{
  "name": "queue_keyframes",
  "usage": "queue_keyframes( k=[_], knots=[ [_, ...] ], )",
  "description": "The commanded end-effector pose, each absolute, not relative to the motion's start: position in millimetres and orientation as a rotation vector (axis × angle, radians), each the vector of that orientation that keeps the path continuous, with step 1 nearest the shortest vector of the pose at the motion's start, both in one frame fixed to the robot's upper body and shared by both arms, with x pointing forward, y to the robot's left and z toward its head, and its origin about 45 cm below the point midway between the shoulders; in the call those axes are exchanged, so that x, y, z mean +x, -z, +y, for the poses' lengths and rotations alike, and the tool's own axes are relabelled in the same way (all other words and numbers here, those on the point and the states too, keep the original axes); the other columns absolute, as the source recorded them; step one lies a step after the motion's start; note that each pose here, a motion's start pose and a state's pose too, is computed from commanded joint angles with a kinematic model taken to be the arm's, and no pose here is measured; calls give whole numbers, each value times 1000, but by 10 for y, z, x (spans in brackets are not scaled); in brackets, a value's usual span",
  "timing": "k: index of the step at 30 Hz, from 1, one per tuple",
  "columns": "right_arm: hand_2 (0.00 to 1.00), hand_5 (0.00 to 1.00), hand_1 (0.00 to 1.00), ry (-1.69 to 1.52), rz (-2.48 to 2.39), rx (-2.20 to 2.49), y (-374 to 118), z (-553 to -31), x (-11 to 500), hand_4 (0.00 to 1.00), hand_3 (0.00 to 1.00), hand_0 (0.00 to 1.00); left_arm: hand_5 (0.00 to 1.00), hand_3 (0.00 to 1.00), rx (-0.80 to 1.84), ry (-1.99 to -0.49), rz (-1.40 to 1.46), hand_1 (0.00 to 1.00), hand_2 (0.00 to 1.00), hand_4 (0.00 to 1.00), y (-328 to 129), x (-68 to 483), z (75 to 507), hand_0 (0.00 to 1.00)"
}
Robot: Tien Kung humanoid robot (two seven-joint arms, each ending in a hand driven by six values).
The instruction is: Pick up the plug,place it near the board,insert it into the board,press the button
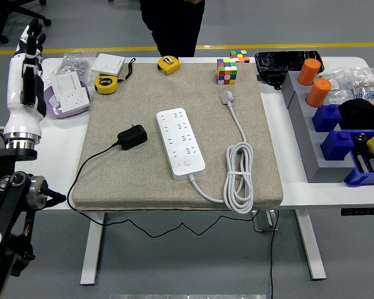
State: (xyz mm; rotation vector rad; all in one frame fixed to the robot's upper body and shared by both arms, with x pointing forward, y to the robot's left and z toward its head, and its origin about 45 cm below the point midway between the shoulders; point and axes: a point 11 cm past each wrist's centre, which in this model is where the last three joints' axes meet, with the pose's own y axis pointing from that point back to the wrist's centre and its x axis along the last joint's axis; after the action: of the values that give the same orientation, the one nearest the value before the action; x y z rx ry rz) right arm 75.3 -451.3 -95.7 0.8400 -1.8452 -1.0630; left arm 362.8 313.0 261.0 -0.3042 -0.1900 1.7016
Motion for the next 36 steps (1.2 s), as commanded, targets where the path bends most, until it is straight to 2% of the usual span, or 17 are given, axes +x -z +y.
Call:
queue_keyframes(
  k=[5, 6, 11, 12, 17, 18, 29, 30, 36],
  knots=[
    [756, 998, 756, 1064, -1843, 841, 961, -4506, 744, 998, 819, 766, 998, 869, -419, -1715, 33, 707, 715, 998, -2423, 3525, 3267, 668],
    [752, 998, 756, 1064, -1844, 843, 962, -4504, 746, 998, 818, 766, 998, 624, -441, -1709, 74, 591, 582, 998, -2395, 3508, 3278, 386],
    [752, 998, 756, 1063, -1838, 852, 968, -4489, 746, 998, 818, 766, 998, 624, -604, -1709, 248, 591, 582, 998, -2343, 3403, 3413, 386],
    [750, 998, 749, 1062, -1837, 852, 968, -4490, 743, 998, 819, 766, 998, 569, -625, -1715, 257, 688, 614, 998, -2353, 3389, 3447, 777],
    [750, 998, 749, 1060, -1836, 850, 965, -4504, 730, 998, 819, 766, 998, 569, -650, -1737, 234, 688, 614, 998, -2418, 3350, 3551, 777],
    [749, 998, 749, 1059, -1836, 849, 963, -4510, 729, 998, 818, 766, 998, 589, -648, -1738, 232, 742, 659, 998, -2419, 3350, 3560, 835],
    [748, 998, 744, 1063, -1835, 853, 972, -4491, 722, 998, 818, 766, 998, 617, -641, -1753, 237, 749, 677, 998, -2384, 3321, 3630, 829],
    [746, 998, 744, 1063, -1836, 853, 972, -4490, 720, 998, 818, 766, 998, 616, -641, -1755, 239, 740, 675, 998, -2377, 3316, 3636, 796],
    [746, 998, 743, 1068, -1835, 850, 983, -4477, 690, 998, 817, 766, 998, 627, -627, -1748, 250, 734, 676, 998, -2343, 3308, 3618, 778]
  ],
)
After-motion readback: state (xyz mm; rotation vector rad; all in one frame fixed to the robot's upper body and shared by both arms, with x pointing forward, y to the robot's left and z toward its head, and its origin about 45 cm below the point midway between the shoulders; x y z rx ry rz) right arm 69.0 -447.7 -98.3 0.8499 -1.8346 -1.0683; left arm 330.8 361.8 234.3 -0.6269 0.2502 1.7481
